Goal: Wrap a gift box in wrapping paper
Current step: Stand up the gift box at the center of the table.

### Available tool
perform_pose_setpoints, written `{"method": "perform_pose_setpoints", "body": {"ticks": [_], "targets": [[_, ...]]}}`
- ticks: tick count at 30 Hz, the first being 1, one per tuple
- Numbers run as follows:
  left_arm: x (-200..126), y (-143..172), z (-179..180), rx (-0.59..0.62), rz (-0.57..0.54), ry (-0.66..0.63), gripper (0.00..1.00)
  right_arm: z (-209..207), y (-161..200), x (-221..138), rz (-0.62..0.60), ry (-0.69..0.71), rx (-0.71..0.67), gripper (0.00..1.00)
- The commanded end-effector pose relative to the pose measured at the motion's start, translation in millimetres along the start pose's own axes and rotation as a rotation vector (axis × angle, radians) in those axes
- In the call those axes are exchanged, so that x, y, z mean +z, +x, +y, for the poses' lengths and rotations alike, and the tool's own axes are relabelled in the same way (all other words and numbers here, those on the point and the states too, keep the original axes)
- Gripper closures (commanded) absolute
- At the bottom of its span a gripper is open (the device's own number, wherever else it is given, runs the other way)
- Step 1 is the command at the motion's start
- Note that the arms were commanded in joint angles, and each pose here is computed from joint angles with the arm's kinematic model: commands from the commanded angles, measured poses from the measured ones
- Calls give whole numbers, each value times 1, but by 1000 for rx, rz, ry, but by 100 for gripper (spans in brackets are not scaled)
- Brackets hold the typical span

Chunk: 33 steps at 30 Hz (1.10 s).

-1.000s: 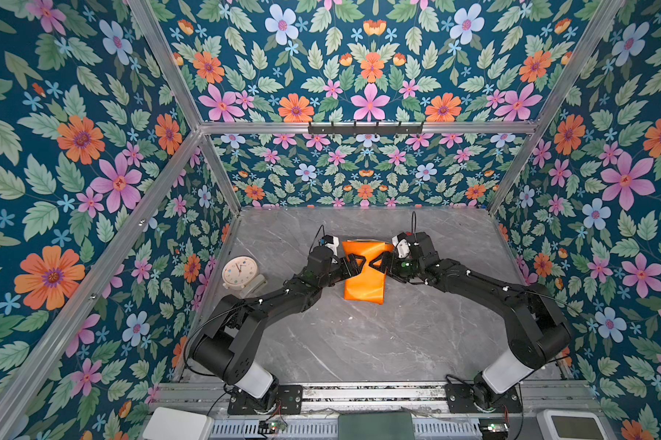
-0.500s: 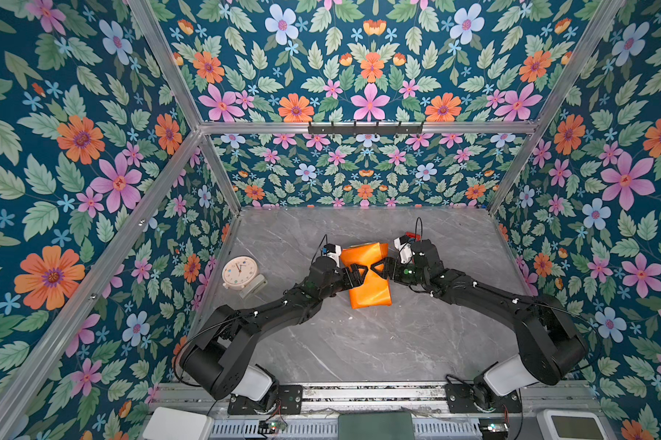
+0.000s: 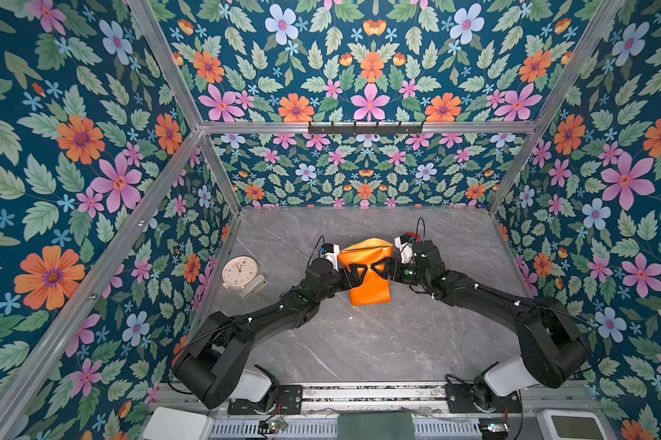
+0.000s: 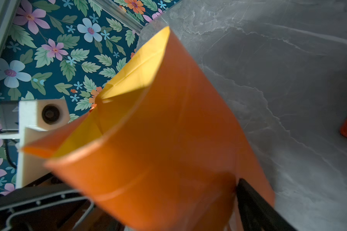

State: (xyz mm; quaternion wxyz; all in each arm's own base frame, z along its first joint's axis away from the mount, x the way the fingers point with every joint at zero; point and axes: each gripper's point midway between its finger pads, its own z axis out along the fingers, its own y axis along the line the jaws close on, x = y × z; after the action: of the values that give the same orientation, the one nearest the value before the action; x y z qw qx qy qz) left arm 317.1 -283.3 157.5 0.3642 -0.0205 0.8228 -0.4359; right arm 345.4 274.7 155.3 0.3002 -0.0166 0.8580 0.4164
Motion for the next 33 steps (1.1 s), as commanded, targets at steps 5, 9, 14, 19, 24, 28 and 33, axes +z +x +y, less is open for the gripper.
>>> {"method": "perform_pose_setpoints", "body": {"ticks": [5,9,14,19,24,28,33], "targets": [[-3,8,-26,15,26,147,14,27,4,-1,-1,-144,-54,18],[-5,7,-27,17,20,148,13,30,4,-3,-6,-166,-64,18],[-9,7,-25,15,13,136,14,30,7,-8,-20,-174,-81,18],[-10,16,-19,18,32,117,19,25,16,-11,-24,-184,-98,19],[-11,21,-16,20,38,106,18,23,21,-15,-37,-194,-122,18],[-13,21,-17,24,33,107,16,25,22,-19,-46,-205,-141,17],[-14,18,-19,27,23,109,16,28,21,-21,-55,-205,-156,17]]}}
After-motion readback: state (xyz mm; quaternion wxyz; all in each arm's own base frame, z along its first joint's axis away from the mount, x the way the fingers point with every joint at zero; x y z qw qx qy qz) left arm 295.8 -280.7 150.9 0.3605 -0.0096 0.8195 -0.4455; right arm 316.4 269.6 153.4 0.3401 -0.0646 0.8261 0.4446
